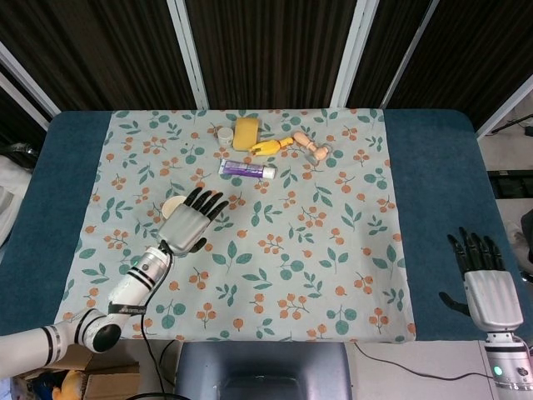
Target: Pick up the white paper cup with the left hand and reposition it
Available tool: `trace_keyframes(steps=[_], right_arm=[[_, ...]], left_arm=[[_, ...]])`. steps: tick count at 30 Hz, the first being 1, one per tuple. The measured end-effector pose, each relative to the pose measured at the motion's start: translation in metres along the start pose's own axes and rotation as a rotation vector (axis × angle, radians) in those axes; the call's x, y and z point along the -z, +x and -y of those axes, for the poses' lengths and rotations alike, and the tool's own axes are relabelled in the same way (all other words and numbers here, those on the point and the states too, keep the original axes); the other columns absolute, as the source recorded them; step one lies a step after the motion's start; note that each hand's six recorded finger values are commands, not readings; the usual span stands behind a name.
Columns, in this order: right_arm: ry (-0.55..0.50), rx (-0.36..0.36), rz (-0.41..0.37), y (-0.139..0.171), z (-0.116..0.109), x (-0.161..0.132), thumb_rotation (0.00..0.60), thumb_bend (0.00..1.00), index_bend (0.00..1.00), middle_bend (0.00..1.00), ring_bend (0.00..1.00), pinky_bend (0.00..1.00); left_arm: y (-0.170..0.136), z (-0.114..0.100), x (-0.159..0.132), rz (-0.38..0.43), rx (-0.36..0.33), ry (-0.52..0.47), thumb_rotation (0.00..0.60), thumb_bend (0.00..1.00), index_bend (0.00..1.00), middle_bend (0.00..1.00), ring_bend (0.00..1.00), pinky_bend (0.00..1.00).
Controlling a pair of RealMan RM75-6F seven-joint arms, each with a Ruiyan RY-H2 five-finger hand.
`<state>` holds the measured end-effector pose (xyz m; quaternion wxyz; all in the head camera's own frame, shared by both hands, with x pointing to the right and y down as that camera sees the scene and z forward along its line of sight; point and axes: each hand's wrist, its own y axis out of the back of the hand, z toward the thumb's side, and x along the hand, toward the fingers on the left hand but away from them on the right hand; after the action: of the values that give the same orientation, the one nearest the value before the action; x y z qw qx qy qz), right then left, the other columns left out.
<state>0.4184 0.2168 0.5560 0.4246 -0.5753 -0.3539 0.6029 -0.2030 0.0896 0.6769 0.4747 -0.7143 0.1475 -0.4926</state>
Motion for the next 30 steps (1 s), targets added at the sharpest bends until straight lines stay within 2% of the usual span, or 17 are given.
trace_keyframes(steps=[7,13,19,25,27,30], right_arm=[[-0.003,-0.014,-0.003,0.0,0.002,0.003,0.6,0.25,0.0,0.0,0.0,0.0],[-0.008,-0.018,0.004,0.001,0.003,0.009,0.6,0.25,0.0,0.0,0.0,0.0],[-0.012,-0.028,0.006,0.0,0.005,0.01,0.6,0.25,0.0,0.0,0.0,0.0],[-0.017,-0.043,0.004,0.0,0.006,0.009,0.6,0.24,0.0,0.0,0.0,0.0],[-0.01,-0.041,0.002,0.0,0.005,0.009,0.6,0.24,0.0,0.0,0.0,0.0],[-0.015,-0.035,0.005,-0.001,0.003,0.01,0.6,0.24,0.0,0.0,0.0,0.0]], left_arm=[[0.024,0.019,0.009,-0.066,0.064,0.18,0.6,0.31,0.0,0.0,0.0,0.0],[0.033,0.037,0.022,-0.122,0.126,0.291,0.6,0.31,0.0,0.0,0.0,0.0],[0.035,0.047,0.028,-0.157,0.177,0.393,0.6,0.31,0.0,0.0,0.0,0.0],[0.037,0.05,0.033,-0.181,0.192,0.492,0.6,0.31,0.0,0.0,0.0,0.0],[0.037,0.05,0.034,-0.191,0.202,0.511,0.6,0.33,0.03,0.01,0.0,0.0],[0.037,0.049,0.036,-0.206,0.215,0.526,0.6,0.34,0.12,0.07,0.0,0.0]])
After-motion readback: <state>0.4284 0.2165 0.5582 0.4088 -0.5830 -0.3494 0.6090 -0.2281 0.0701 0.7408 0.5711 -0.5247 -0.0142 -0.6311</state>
